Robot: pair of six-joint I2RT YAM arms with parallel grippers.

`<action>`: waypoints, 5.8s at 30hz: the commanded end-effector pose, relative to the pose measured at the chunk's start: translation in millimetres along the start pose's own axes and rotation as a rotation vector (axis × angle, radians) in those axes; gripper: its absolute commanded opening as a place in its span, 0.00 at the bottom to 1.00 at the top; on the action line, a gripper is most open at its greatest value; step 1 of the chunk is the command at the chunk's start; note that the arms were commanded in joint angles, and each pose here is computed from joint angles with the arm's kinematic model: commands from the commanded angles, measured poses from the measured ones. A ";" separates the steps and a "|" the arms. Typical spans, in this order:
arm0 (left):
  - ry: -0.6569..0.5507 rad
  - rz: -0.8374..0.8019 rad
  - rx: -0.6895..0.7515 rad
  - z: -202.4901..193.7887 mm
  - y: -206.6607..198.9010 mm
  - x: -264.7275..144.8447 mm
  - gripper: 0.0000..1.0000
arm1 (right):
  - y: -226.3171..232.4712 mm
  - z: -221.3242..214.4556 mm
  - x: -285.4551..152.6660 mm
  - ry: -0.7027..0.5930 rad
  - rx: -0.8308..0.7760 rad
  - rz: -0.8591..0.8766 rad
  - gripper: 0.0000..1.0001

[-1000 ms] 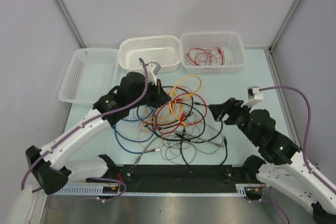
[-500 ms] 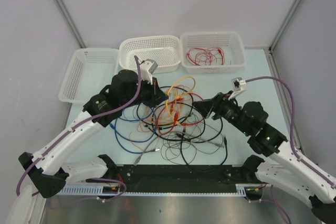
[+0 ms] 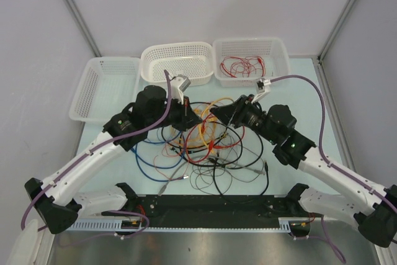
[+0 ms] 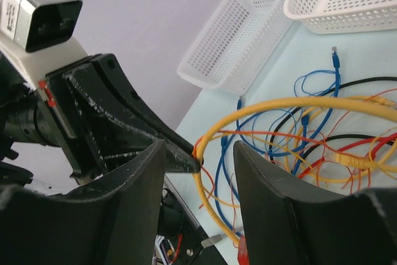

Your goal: Untangle the cables

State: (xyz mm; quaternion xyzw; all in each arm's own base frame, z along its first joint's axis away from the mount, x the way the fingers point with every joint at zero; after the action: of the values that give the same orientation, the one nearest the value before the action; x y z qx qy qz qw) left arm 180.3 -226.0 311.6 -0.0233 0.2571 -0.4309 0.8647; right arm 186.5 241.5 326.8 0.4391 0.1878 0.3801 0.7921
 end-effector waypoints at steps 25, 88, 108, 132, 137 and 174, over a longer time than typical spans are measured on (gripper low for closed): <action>-0.056 -0.053 0.002 -4.8 -7.7 -12.4 0.07 | 20.7 63.9 -0.8 -0.157 -0.014 0.036 0.00; -0.362 0.317 -0.410 80.0 127.7 45.1 0.00 | 8.5 59.7 -85.3 -0.182 -0.051 -0.323 1.00; -0.601 0.454 -0.800 157.9 317.4 131.9 0.00 | -40.4 45.5 -85.8 -0.141 -0.085 -0.450 1.00; -0.331 0.525 -0.150 95.2 108.0 76.2 1.00 | -66.9 25.9 -89.1 -0.078 0.020 -0.472 1.00; -0.139 0.430 -0.140 4.2 80.1 73.6 1.00 | -68.3 14.5 -91.3 -0.059 0.017 -0.489 0.99; 0.427 0.454 -0.063 -155.9 73.0 118.5 0.72 | -82.7 -11.7 -92.8 -0.020 0.014 -0.536 0.97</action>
State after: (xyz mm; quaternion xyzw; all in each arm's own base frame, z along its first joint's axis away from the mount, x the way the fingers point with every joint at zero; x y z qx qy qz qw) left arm 222.2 -225.9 109.3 0.0782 0.4484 -0.1934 0.8691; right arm 155.6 151.3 247.4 0.3809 0.3011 0.1547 0.8604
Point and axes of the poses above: each gripper's point midway between its finger pads, its own x axis out along the fingers, its own y axis along the line the jaws close on, z = x × y, the point moved 6 cm from there along -x, back along the fingers, and after that the axes turned 13 degrees about x, right-handed, at the moved point
